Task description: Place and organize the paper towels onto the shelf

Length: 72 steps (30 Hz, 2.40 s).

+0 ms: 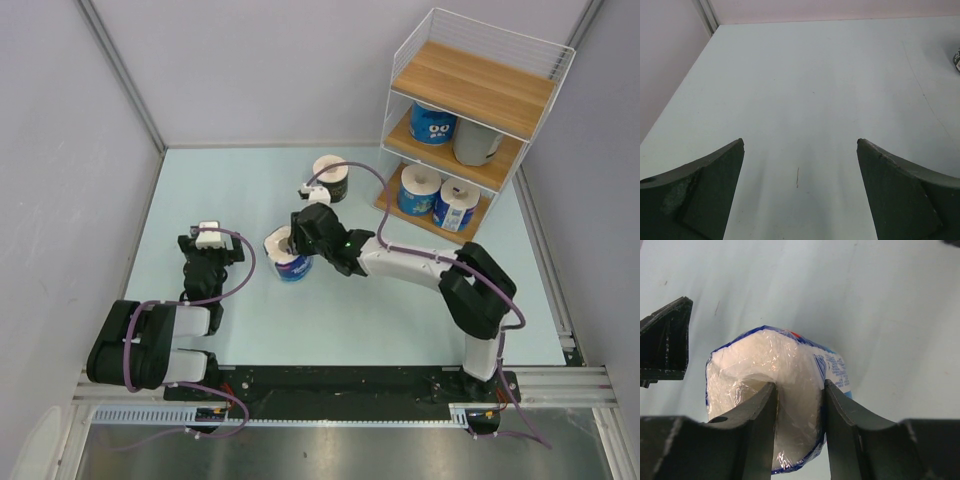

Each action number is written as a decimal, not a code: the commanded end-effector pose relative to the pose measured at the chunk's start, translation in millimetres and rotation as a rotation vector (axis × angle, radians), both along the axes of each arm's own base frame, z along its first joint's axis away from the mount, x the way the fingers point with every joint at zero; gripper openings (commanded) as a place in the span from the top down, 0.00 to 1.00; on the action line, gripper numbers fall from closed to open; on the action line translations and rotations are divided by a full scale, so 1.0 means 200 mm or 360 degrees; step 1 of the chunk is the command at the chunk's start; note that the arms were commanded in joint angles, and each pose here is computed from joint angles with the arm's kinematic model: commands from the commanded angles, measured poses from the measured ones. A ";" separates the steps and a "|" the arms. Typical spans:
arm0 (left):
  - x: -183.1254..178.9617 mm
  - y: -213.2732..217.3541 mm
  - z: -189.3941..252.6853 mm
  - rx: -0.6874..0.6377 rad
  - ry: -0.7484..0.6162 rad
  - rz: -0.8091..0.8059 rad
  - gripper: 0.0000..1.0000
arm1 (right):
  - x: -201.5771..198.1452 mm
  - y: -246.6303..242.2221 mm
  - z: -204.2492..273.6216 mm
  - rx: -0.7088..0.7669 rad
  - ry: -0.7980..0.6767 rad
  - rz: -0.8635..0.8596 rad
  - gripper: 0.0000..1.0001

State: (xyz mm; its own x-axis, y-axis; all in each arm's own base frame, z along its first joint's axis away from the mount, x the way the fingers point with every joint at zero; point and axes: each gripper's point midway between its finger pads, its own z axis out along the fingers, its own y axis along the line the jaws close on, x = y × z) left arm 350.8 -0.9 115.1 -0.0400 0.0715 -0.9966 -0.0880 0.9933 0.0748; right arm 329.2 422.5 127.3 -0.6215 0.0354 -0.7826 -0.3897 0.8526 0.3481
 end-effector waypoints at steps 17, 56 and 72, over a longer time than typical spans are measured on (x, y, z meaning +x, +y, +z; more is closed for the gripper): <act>0.04 -0.02 0.09 -0.0030 -0.0087 -0.0030 0.00 | -0.05 -1.03 0.61 0.0104 -0.0236 -0.0496 0.66; 0.04 -0.02 0.09 -0.0028 -0.0089 -0.0027 0.00 | 0.06 -1.97 2.37 0.0485 -0.1521 -0.1213 0.71; 0.04 -0.02 0.09 -0.0028 -0.0089 -0.0027 0.00 | 0.27 -2.24 2.30 0.0519 -0.1421 -0.1394 0.72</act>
